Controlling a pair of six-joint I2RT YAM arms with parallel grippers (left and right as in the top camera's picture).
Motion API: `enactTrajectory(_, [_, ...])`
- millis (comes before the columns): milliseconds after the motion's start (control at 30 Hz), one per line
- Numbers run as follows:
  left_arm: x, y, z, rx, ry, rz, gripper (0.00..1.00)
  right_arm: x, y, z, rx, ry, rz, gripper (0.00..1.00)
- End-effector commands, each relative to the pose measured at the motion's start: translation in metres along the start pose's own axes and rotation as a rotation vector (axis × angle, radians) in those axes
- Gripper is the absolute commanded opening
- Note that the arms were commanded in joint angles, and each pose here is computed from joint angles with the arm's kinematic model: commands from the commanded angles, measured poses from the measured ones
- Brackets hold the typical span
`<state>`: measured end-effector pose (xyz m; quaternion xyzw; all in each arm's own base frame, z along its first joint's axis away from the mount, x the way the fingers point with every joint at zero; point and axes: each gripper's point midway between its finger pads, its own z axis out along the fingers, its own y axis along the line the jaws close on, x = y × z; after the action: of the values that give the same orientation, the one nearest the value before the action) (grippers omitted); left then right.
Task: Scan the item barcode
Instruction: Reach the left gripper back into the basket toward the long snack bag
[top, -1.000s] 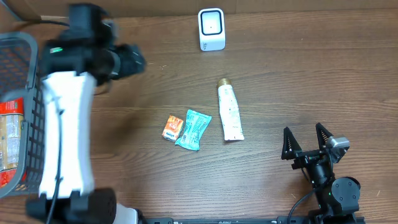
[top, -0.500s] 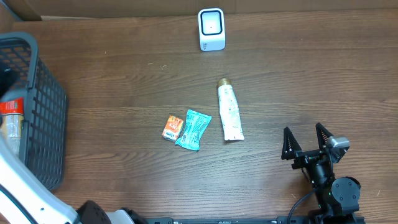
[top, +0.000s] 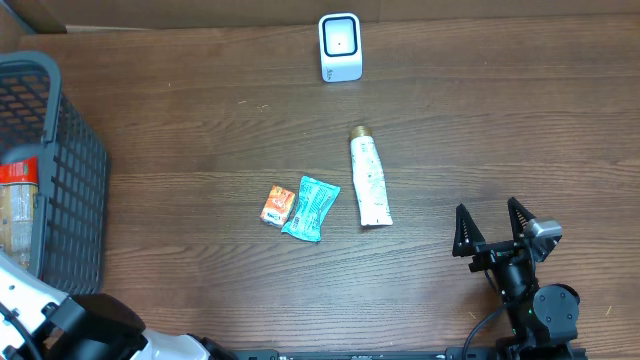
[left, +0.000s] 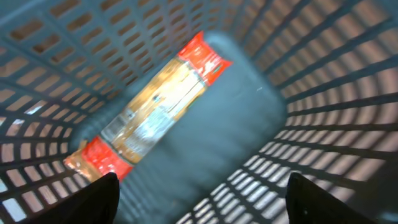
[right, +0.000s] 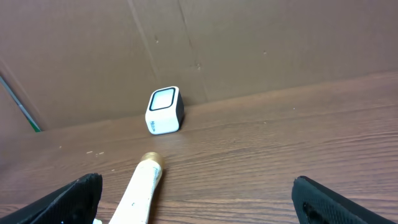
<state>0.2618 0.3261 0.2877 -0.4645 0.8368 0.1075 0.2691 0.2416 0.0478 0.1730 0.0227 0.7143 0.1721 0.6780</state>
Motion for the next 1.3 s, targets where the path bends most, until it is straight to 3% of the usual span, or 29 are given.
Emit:
enactTrajectory(0, [0.009, 0.017, 0.016, -0.042, 0.033, 0.082, 0.77, 0.002, -0.001, 0.000, 0.001, -0.001, -0.001, 1.00])
enactTrajectory(167, [0.022, 0.039, 0.044, -0.067, 0.069, 0.105, 0.81, 0.003, -0.001, 0.000, 0.001, -0.001, -0.001, 1.00])
enactTrajectory(267, [0.019, 0.053, 0.061, -0.082, 0.047, 0.098, 1.00, 0.003, -0.001, 0.000, 0.001, -0.001, -0.001, 1.00])
enactTrajectory(500, [0.012, 0.078, 0.113, -0.107, -0.014, 0.083, 1.00, 0.003, -0.001, 0.000, 0.001, -0.001, -0.001, 1.00])
enactTrajectory(833, [0.048, 0.071, 0.196, -0.007, 0.120, 0.178, 1.00, 0.003, -0.001, 0.000, 0.001, -0.001, -0.001, 1.00])
enactTrajectory(1267, [0.082, 0.077, 0.252, 0.005, 0.224, 0.240, 1.00, 0.003, -0.001, 0.000, 0.001, -0.001, -0.001, 1.00])
